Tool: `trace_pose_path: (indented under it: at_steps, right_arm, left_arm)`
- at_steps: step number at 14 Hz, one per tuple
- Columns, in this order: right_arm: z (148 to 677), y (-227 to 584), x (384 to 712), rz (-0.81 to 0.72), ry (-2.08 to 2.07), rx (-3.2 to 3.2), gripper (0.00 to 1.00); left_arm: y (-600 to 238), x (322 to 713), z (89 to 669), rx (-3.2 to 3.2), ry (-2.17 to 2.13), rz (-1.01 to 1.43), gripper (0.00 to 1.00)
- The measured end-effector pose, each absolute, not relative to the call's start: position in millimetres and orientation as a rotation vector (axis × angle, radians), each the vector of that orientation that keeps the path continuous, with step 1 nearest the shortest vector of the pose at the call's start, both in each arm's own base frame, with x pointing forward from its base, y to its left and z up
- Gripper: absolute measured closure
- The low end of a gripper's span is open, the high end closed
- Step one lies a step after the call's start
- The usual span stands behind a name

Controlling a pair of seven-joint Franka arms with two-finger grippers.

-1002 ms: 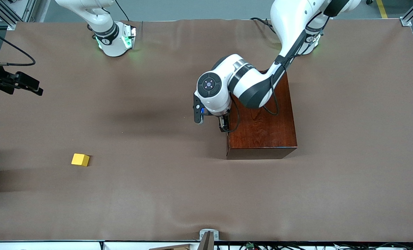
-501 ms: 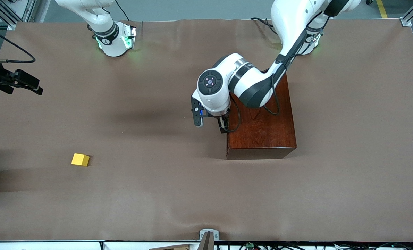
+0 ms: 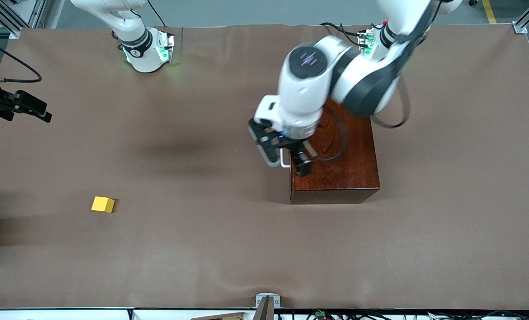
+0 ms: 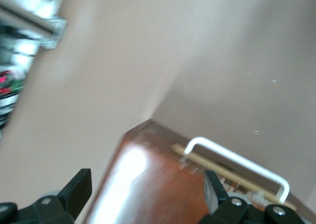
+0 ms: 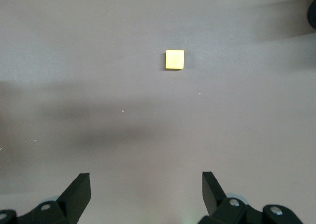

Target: Open drawer, take yellow block, close drawer

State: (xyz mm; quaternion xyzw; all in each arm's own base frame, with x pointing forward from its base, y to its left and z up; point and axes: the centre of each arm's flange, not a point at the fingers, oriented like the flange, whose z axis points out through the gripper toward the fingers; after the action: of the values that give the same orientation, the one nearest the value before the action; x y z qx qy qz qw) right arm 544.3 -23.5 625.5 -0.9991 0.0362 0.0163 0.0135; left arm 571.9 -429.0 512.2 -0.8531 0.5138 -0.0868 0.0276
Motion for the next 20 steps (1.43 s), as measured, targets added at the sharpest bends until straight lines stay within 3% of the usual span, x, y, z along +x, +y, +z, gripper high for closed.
trace_pose_path:
  at_steps: [3,8,14,20]
  right_arm:
    - [627,-26,544,0.044,0.121,-3.112,0.00]
    - [627,-27,544,0.044,0.122,-3.112,0.00]
    - [627,-27,544,0.044,0.122,-3.112,0.00]
    - [627,-27,544,0.044,0.123,-3.112,0.00]
  left_arm:
    - [-339,592,574,-2.699,1.393,-0.246,0.00]
    - [-213,620,613,-2.793,1.115,-0.224,0.00]
    - [-167,589,634,-2.834,0.987,0.028,0.00]
    - [-72,604,626,-2.996,0.655,0.086,0.00]
